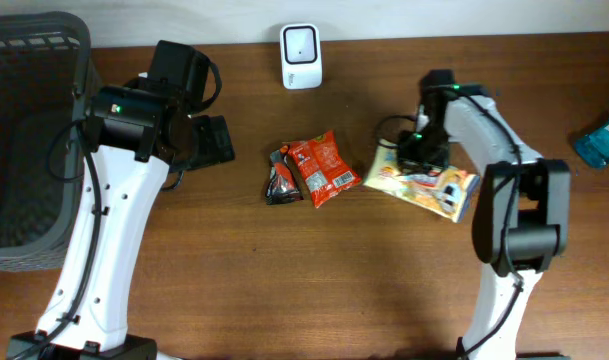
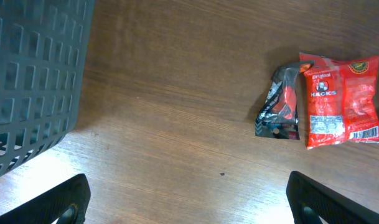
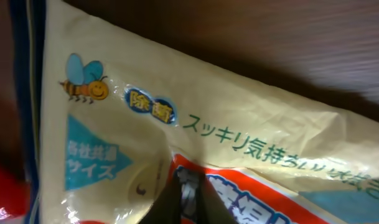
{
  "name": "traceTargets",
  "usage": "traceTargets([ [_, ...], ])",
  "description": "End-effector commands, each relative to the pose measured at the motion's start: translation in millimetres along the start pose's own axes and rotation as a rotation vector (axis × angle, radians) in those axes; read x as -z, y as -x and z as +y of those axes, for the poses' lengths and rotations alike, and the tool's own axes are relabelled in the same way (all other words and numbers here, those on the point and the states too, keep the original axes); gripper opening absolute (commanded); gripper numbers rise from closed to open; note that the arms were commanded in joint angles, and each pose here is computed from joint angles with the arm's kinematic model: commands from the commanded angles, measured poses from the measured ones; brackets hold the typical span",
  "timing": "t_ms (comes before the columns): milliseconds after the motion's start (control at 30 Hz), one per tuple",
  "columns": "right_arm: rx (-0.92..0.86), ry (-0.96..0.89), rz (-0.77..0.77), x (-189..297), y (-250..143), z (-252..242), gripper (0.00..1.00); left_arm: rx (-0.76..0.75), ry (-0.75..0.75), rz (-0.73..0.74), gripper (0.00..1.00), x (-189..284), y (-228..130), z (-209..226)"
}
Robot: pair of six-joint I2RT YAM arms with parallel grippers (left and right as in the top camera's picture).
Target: Scan the item barcode
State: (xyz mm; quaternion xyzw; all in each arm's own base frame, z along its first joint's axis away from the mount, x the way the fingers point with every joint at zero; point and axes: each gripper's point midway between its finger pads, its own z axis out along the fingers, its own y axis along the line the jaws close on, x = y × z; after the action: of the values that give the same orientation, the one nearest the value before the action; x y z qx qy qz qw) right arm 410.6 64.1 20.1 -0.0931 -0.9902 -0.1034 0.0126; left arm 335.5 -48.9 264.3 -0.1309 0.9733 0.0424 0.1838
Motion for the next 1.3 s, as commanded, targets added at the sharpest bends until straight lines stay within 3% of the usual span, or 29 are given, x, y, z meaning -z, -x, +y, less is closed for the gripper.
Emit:
traceTargets([
  [0,0.030,0.084,0.015,20.2,4.6,39.5,0.12,-0.014,0.005,-0.013,0.99,2.2,1.8,1.6],
  [67,0.041,0.089,-0.002,61.2,9.9,50.3,0.17,-0.014,0.005,-0.013,0.99,2.2,1.8,1.6],
  [133,0.052,0.079,0.028,71.8,1.2,51.9,0.18,-0.014,0.005,-0.013,0.99,2.2,1.8,1.6],
  [233,0.073,-0.012,0.119,47.4,-24.0,43.7,0.18,-0.014,0.005,-0.013,0.99,2.2,1.8,1.6],
  [367,0.021,-0.030,0.147,-22.0,-47.6,49.0,0.18,-0.014,0.005,-0.013,0.99,2.2,1.8,1.6],
  [433,0.020,-0.035,0.154,-31.5,-53.6,49.7,0.18,-0.014,0.005,-0.013,0.99,2.2,1.8,1.6],
  [500,0.027,-0.045,0.155,-8.1,-51.2,52.9,0.18,-0.014,0.005,-0.013,0.99,2.2,1.8,1.6],
  [567,0.078,-0.069,0.121,37.8,-41.1,52.8,0.24,-0.014,0.005,-0.013,0.99,2.2,1.8,1.6],
  [667,0.075,-0.313,0.100,101.9,-41.3,10.7,0.49,-0.014,0.005,-0.013,0.99,2.2,1.8,1.6],
  [700,0.069,-0.347,0.114,105.9,-44.4,2.0,0.50,-0.014,0.005,-0.013,0.99,2.2,1.8,1.6],
  [767,0.045,-0.355,0.140,97.1,-45.9,-9.5,0.36,-0.014,0.005,-0.013,0.99,2.2,1.8,1.6],
  [833,0.021,-0.357,0.140,76.3,-44.1,-15.3,0.33,-0.014,0.005,-0.013,0.99,2.2,1.8,1.6],
  [1033,-0.063,-0.345,0.099,-7.3,-45.2,-40.8,0.34,-0.014,0.005,-0.013,0.99,2.2,1.8,1.6],
  [1100,-0.067,-0.307,0.085,-4.5,-38.9,-35.5,0.36,-0.014,0.005,-0.013,0.99,2.2,1.8,1.6],
  [1200,-0.036,-0.290,0.040,42.2,-18.5,-18.6,0.44,-0.014,0.005,-0.013,0.99,2.2,1.8,1.6],
  [1267,0.042,-0.255,0.026,75.6,-12.4,-3.2,0.59,-0.014,0.005,-0.013,0.99,2.2,1.8,1.6],
])
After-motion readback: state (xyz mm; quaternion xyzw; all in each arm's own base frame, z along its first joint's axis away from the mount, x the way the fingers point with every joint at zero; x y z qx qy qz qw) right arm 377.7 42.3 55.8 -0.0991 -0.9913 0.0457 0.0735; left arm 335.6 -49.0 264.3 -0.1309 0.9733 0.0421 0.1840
